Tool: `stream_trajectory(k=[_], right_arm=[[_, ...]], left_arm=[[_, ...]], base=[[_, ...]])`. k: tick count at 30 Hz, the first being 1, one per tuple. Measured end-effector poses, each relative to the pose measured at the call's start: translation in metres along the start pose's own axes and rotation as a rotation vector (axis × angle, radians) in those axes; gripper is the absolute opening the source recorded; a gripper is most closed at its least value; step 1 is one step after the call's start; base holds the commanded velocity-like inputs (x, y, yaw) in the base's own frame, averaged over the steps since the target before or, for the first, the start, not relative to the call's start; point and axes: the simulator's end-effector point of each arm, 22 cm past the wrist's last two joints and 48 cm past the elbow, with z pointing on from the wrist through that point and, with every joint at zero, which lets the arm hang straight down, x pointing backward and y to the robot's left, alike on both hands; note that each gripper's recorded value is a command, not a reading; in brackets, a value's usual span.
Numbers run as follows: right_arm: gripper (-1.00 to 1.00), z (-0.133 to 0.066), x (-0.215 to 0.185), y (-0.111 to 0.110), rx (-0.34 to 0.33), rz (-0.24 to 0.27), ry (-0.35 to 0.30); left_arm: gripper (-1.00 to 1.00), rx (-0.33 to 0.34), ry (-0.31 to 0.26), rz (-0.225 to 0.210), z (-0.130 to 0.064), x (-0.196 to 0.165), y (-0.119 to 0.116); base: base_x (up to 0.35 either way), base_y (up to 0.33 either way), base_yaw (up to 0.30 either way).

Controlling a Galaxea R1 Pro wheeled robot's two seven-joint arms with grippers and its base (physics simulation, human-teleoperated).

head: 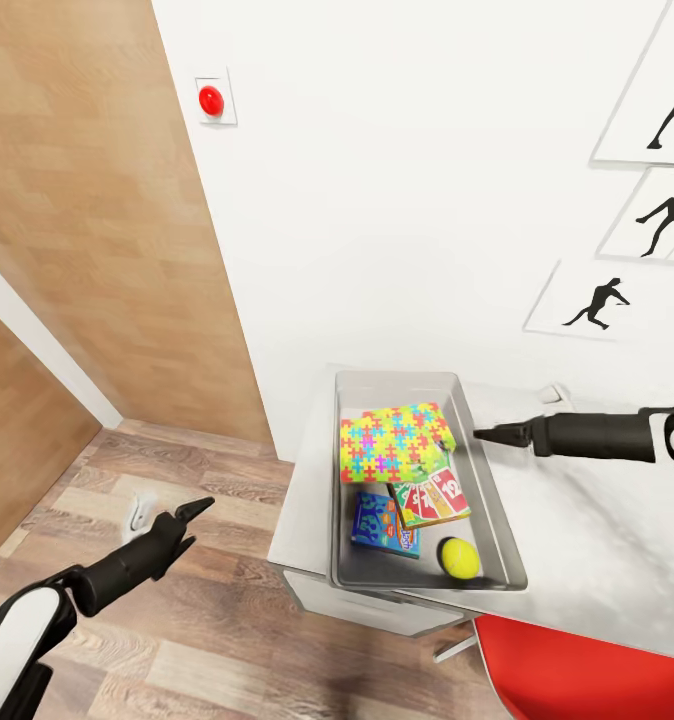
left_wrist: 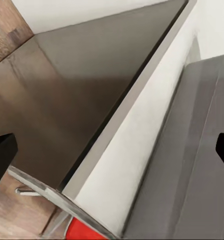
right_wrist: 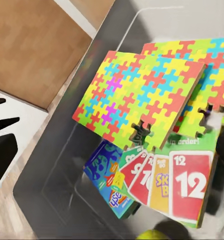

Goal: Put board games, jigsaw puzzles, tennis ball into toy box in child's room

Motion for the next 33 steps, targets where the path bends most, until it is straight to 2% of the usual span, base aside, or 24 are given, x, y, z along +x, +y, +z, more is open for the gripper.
stream_trajectory(k=[5, 17, 25, 33], right_arm=[[1.0, -0.012, 0.01, -0.01, 0.039, -0.001, 0.017], [1.0, -0.024, 0.011, -0.032, 0.159, -0.013, 0.01], [1.0, -0.023, 0.007, -0.029, 0.175, -0.019, -0.002], [1.0, -0.025, 0.003, -0.024, 0.176, -0.027, -0.014]], left_arm=[[1.0, -0.023, 0.026, 0.015, 0.002, 0.018, 0.007], [1.0, -0.049, 0.028, 0.043, -0.001, 0.026, 0.013], [1.0, -0.076, 0.012, 0.074, -0.006, 0.024, 0.019], [1.0, -0.08, -0.006, 0.085, -0.01, 0.018, 0.018]], base=[[0.0, 0.0, 0.0], [0.0, 0.0, 0.0], [0.0, 0.0, 0.0], [0.0, 0.0, 0.0]])
